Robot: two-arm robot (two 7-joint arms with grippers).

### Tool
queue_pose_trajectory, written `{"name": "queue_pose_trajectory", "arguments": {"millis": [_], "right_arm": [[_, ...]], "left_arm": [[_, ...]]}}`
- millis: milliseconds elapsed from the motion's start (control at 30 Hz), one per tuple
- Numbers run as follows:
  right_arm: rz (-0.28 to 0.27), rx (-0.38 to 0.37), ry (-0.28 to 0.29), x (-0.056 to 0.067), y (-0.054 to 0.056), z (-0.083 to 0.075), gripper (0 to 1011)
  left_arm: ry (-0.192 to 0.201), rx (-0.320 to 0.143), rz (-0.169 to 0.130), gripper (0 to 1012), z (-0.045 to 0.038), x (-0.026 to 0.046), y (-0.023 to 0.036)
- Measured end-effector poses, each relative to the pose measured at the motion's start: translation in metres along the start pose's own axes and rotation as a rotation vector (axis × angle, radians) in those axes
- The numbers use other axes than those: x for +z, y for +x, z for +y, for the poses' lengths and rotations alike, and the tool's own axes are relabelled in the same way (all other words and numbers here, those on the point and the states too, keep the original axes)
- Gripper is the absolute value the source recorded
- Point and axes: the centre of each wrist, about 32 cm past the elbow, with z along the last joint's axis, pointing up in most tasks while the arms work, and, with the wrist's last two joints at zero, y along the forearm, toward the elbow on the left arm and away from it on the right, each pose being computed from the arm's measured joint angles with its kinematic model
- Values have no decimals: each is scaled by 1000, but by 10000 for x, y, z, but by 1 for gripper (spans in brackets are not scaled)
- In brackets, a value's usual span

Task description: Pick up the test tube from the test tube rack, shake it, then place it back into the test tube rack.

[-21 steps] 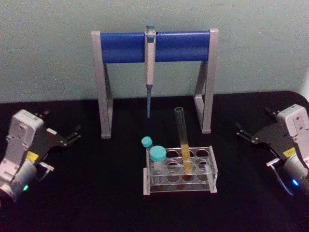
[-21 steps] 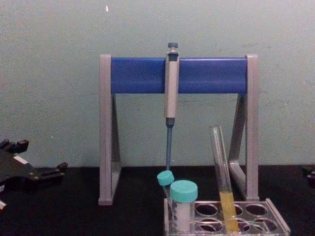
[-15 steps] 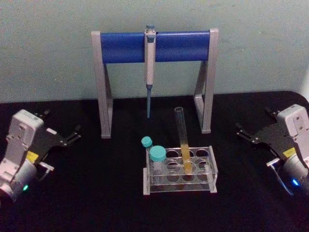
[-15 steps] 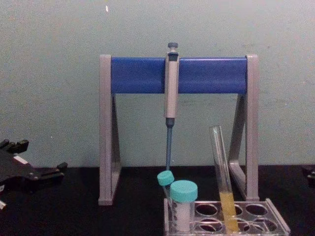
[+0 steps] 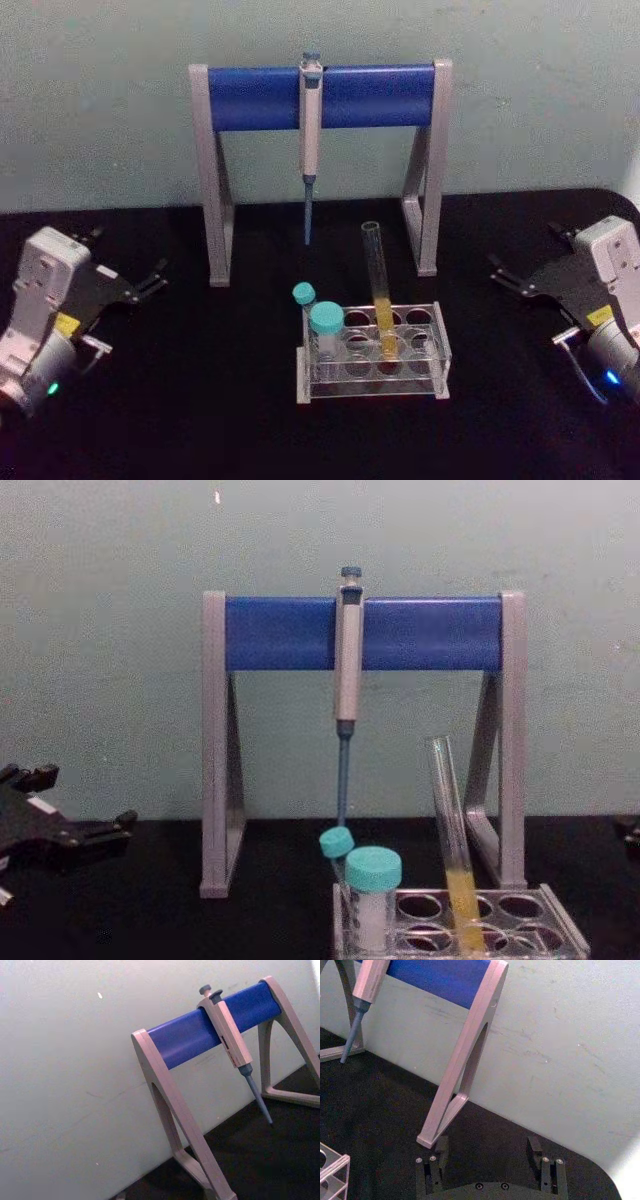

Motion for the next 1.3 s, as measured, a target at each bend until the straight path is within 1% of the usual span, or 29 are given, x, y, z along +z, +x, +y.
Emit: {"name": "queue_pose_trajectory", "arguments": {"millis": [900,1000,1067,1200,1300], "right_arm": [[0,-1,0,0,2,-1,1000],[1,-8,9,6,12,-2,1000],[9,-10,21,21,20,-6,1000],[56,1,46,70,32,-22,1000],[77,14,67,113,33,-38,1000]], "left_arm": [[0,0,0,1001,0,0,0],[0,0,0,1001,0,0,0],[0,0,0,1001,0,0,0],[0,0,0,1001,0,0,0],[0,0,0,1001,0,0,0]]}}
